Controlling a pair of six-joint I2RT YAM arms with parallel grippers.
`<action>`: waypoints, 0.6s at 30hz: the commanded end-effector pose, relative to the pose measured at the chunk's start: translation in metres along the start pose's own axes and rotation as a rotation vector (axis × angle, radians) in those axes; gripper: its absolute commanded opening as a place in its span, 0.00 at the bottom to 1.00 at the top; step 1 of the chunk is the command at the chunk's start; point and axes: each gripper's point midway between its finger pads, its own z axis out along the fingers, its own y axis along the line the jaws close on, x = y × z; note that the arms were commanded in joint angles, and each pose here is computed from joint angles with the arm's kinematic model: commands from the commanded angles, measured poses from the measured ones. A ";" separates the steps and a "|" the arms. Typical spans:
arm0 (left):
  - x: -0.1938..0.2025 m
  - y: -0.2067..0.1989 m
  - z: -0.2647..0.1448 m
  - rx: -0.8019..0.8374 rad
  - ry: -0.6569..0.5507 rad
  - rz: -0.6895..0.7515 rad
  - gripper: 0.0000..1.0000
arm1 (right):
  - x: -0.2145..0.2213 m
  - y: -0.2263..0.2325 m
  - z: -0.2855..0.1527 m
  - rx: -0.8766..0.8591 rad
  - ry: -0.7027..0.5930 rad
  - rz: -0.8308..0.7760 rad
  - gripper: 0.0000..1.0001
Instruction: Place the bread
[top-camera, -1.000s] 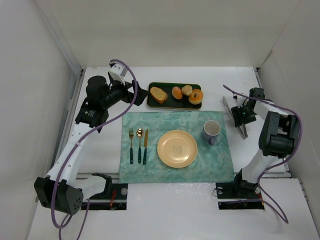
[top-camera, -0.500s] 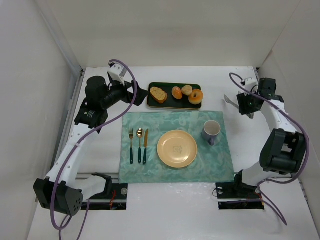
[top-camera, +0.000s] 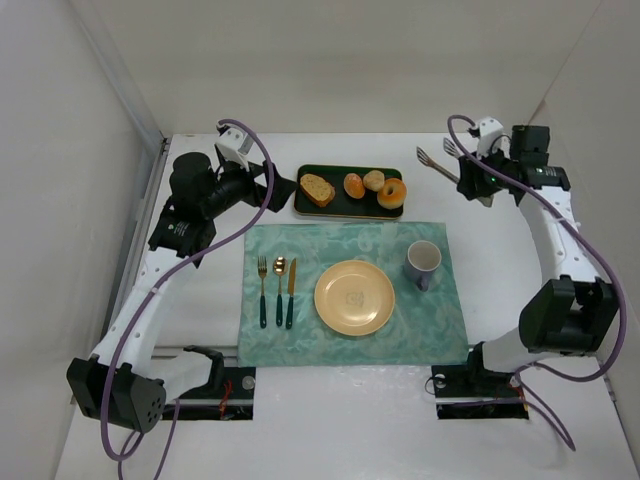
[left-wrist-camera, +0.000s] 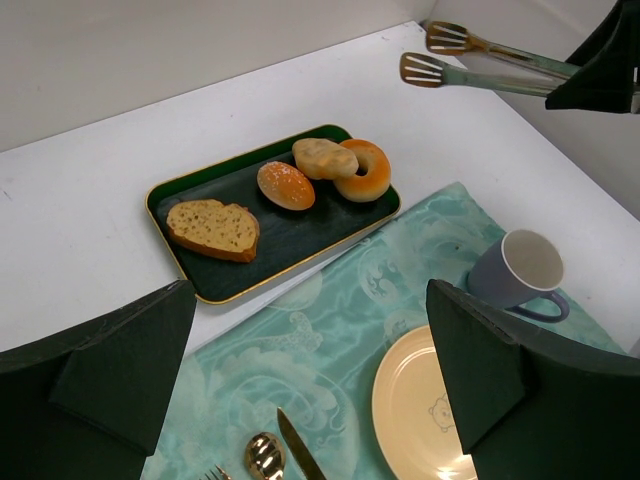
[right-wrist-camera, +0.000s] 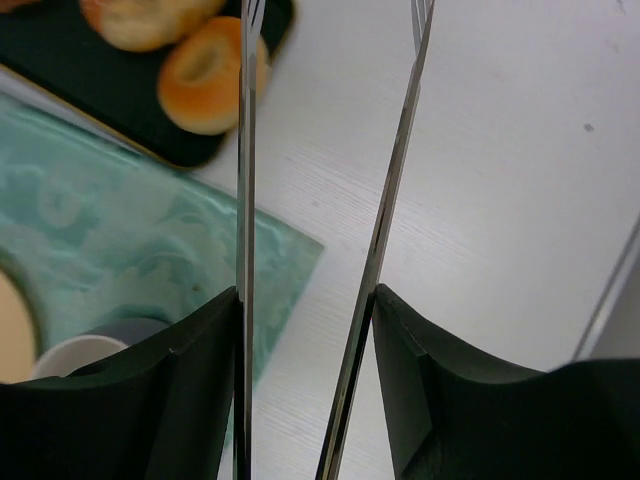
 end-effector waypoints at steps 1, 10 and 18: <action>-0.020 -0.007 -0.004 0.017 -0.068 0.029 1.00 | -0.044 0.040 -0.005 -0.113 -0.092 -0.037 0.58; -0.020 -0.006 -0.004 0.016 -0.068 0.038 1.00 | -0.052 0.111 0.027 -0.280 -0.059 -0.087 0.58; -0.020 -0.006 -0.004 0.016 -0.068 0.038 1.00 | -0.037 0.119 0.038 -0.279 -0.003 -0.114 0.58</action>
